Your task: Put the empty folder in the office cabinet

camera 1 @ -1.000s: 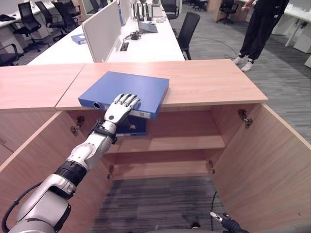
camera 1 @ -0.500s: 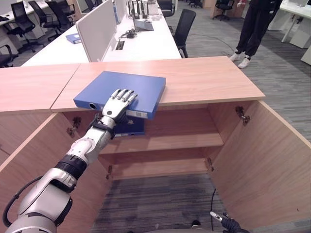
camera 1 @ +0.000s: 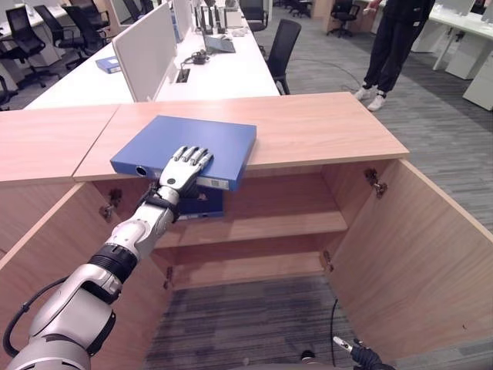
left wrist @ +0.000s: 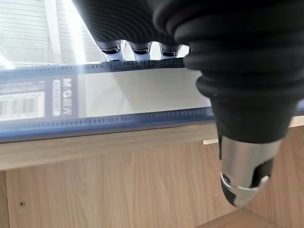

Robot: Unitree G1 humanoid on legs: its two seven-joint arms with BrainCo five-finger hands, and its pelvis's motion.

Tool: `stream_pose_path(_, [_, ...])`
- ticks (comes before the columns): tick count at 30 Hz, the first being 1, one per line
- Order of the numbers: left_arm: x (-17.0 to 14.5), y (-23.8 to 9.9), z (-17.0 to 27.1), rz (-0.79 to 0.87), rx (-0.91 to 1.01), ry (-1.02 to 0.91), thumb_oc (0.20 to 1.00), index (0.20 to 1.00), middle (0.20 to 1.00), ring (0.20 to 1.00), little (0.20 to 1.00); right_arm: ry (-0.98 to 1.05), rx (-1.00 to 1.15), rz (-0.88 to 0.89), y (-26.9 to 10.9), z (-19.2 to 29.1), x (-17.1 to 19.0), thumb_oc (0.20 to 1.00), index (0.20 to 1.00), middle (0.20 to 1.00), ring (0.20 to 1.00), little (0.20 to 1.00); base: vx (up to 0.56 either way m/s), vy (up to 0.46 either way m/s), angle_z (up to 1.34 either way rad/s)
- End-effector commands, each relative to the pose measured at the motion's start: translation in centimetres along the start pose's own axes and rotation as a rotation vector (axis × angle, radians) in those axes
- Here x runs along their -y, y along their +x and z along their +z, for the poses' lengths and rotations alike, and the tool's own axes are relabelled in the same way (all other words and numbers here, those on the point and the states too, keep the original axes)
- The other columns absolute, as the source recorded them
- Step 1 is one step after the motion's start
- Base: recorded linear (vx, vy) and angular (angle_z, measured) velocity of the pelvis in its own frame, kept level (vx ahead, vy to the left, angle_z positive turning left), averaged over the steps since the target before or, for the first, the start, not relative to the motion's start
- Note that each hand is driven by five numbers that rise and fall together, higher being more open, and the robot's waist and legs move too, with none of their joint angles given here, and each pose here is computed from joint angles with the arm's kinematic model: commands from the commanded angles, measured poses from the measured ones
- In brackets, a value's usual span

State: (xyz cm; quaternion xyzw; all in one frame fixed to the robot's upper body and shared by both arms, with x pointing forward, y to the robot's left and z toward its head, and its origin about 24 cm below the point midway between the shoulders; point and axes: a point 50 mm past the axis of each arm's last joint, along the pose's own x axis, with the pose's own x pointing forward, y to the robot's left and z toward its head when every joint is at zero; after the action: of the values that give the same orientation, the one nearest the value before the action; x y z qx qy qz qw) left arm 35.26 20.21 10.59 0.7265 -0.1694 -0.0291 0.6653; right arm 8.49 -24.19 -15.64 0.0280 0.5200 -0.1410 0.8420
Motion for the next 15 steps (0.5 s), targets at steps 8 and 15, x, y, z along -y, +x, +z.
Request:
stream_pose_path(8, [-4.36,3.03,-2.24,0.138,-0.098,-0.004,0.2,0.2,0.2,0.2,0.2,0.09,0.114,0.006,0.63,3.58,-0.47,1.0,1.0,1.0,1.0,1.0,0.0,0.006,-0.02])
stream_pose_path(15, [-4.2,2.88,-2.2,0.145,-0.108,-0.038,0.2,0.2,0.2,0.2,0.2,0.173,0.098,-0.005,0.6,2.99,-0.49,1.0,1.0,1.0,1.0,1.0,0.0,0.0,0.0])
